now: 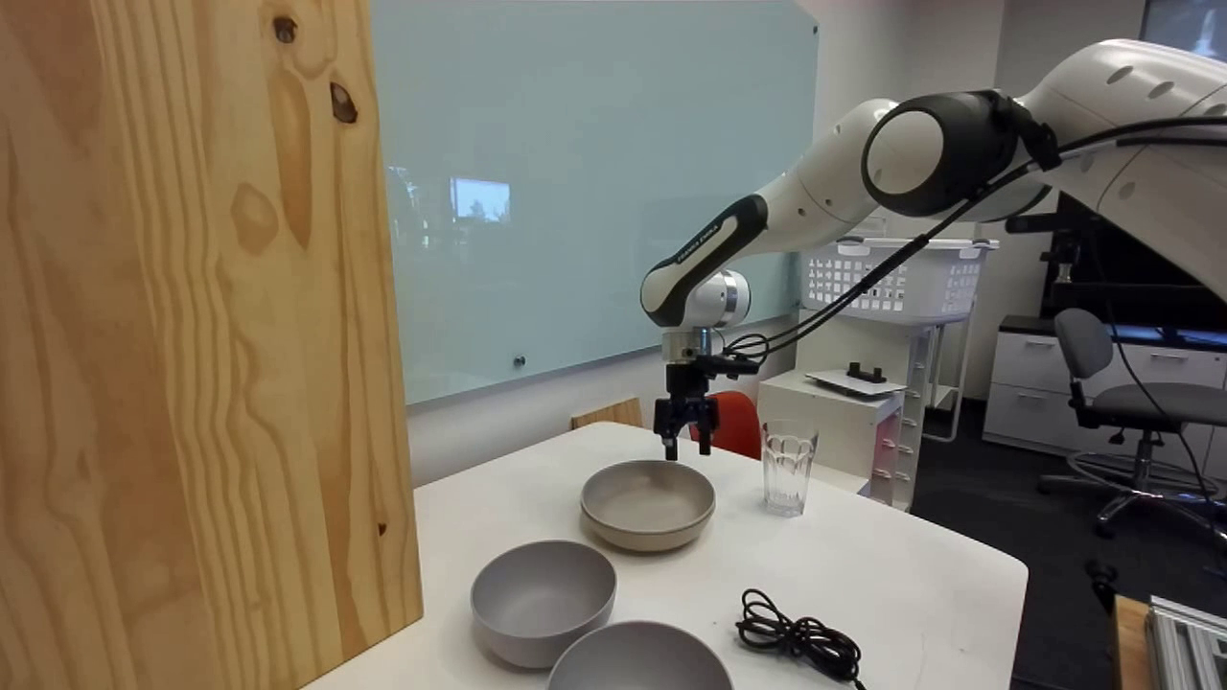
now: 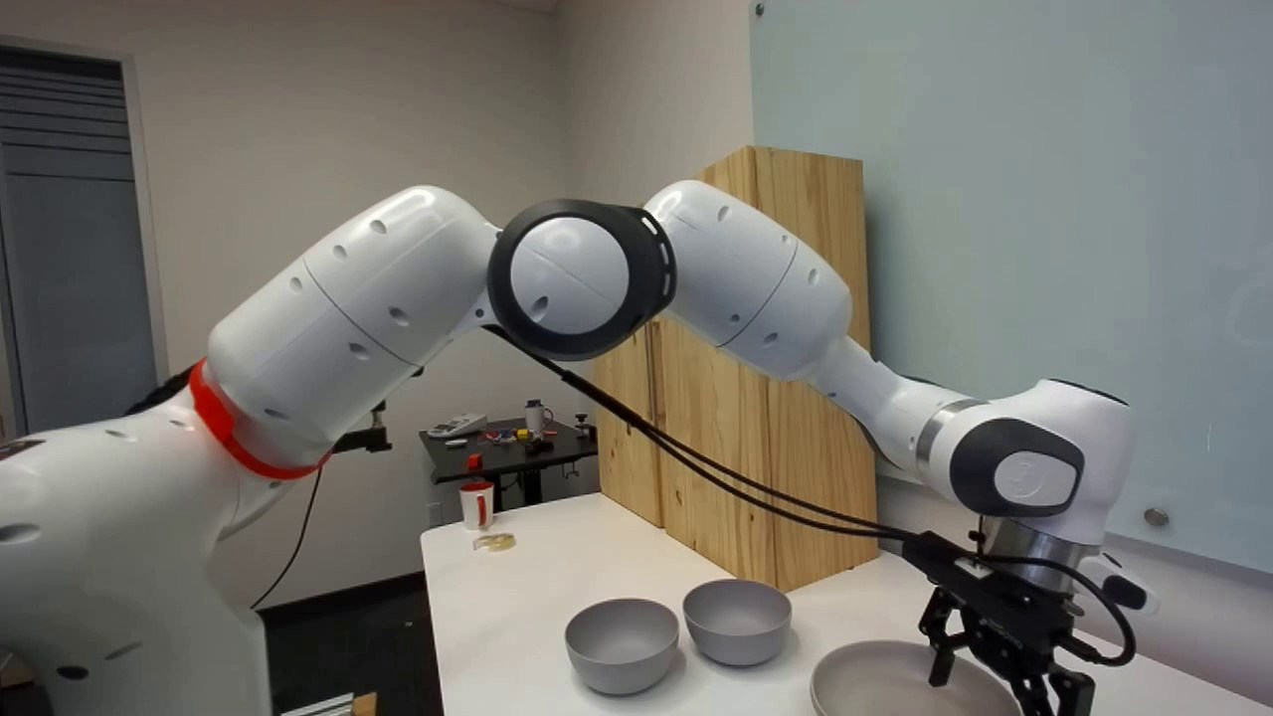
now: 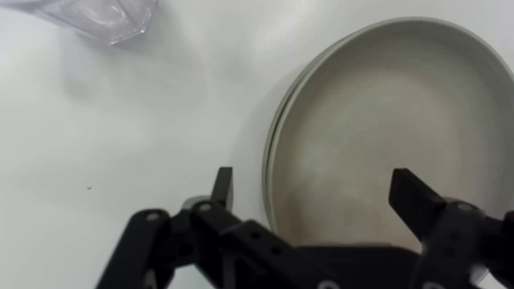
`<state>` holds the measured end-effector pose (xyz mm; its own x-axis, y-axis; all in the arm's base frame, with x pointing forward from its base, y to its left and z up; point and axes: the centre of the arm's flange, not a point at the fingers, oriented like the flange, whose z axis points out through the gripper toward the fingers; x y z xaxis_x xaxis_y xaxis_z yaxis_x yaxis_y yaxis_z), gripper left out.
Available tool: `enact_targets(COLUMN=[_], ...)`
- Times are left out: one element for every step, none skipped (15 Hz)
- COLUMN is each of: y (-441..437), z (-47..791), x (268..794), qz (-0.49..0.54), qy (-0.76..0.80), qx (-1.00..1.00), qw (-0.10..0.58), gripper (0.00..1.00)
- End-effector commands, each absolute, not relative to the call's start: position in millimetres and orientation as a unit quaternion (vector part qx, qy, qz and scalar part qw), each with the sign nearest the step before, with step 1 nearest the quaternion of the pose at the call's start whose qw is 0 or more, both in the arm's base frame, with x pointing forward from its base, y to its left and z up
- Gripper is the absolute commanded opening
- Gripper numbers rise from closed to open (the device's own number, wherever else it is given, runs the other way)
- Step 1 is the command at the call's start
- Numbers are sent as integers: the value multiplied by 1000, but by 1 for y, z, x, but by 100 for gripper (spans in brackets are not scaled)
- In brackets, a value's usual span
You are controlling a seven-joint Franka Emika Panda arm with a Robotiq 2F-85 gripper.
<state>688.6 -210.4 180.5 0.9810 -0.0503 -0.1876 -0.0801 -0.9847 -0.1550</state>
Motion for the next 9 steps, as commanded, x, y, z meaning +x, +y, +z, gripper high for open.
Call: enact_targets(y=[-214,-214,-213,-213,-212,-212,-212,-211,-211], z=[158,156,153,150,148,145,143,141,139], x=[682,682,682,681,681,680,679,679,679], qz=[94,95,97,98,100,101,102,104,105], qy=[25,25,24,23,22,22,21,21,19], qx=[-991,-991,-991,-990,-990,-990,-990,-990,-990], qw=[91,94,94,95,97,98,97,97,97], gripper=[97,73,72,71,64,56,47,40,31])
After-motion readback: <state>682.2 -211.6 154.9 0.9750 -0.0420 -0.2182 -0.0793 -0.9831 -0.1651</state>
